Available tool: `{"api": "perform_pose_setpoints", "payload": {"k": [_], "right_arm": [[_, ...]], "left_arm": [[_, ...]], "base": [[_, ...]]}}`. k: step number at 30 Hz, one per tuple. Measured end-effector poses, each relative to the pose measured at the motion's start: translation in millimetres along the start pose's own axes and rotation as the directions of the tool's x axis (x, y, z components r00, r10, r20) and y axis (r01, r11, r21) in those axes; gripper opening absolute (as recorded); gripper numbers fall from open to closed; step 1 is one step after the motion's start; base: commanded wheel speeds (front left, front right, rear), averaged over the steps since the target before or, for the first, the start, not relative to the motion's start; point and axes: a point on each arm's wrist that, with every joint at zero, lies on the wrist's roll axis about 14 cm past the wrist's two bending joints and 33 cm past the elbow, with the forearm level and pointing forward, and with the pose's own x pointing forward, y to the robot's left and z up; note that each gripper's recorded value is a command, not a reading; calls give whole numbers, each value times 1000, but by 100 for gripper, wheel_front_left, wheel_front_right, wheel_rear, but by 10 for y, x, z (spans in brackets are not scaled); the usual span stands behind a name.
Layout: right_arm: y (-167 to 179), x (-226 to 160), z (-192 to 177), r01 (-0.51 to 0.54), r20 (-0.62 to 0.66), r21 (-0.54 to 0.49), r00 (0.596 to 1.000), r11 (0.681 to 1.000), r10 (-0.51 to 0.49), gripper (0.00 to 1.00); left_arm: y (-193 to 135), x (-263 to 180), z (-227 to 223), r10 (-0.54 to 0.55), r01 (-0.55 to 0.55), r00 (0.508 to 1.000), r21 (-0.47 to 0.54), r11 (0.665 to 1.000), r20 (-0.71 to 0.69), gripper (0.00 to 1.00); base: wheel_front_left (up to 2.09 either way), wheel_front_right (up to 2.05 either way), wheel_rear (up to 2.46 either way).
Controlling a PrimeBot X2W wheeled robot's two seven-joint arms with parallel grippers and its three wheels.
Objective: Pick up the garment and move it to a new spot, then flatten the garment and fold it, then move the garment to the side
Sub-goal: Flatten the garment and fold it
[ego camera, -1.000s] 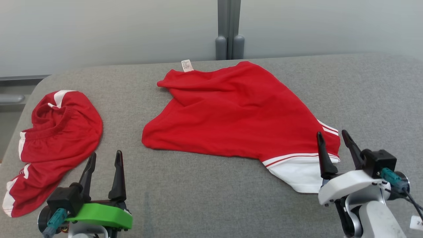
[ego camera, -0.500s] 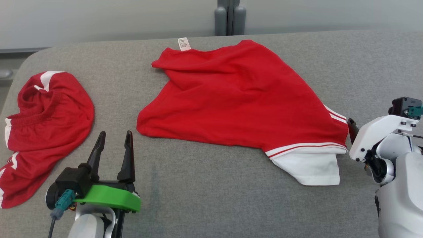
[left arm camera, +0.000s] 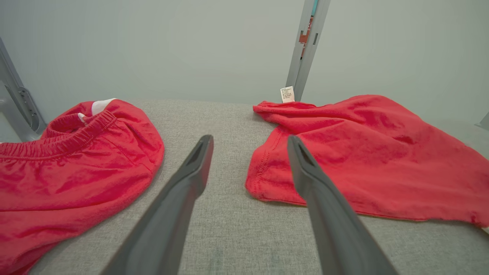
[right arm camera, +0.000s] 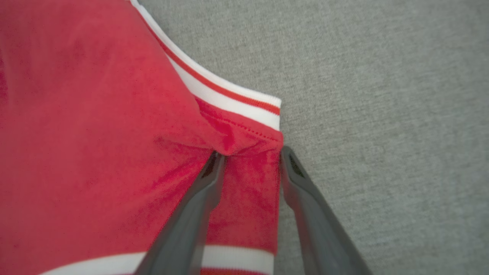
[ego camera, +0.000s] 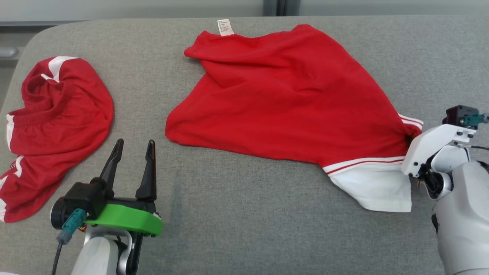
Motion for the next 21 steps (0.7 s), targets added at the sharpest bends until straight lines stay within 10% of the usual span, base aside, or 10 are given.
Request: {"api": "perform_pose_setpoints", "payload": {"k": [12, 13, 14, 15, 21], "right_arm": [[11, 58, 1143, 24, 338, -81, 941, 996, 5, 0], [37, 61, 1206, 23, 359, -88, 933, 996, 10, 11], [60, 59, 1269, 24, 383, -101, 924, 995, 16, 78], [80, 56, 1319, 26, 402, -113, 915, 993, 22, 100], [138, -32, 1471, 53, 500, -186, 865, 981, 48, 100]], "left_arm": [[53, 51, -11, 11, -11, 1000, 1, 1000, -1, 100], [57, 51, -13, 13, -13, 1000, 0, 1000, -1, 100], [63, 53, -11, 15, -15, 1000, 0, 1000, -1, 100], [68, 55, -10, 16, -16, 1000, 0, 1000, 0, 100], [92, 41, 30, 27, -27, 1000, -1, 1000, 10, 100]], "base": [[0, 0, 0], [0, 0, 0], [0, 0, 0], [0, 0, 0], [0, 0, 0]]}}
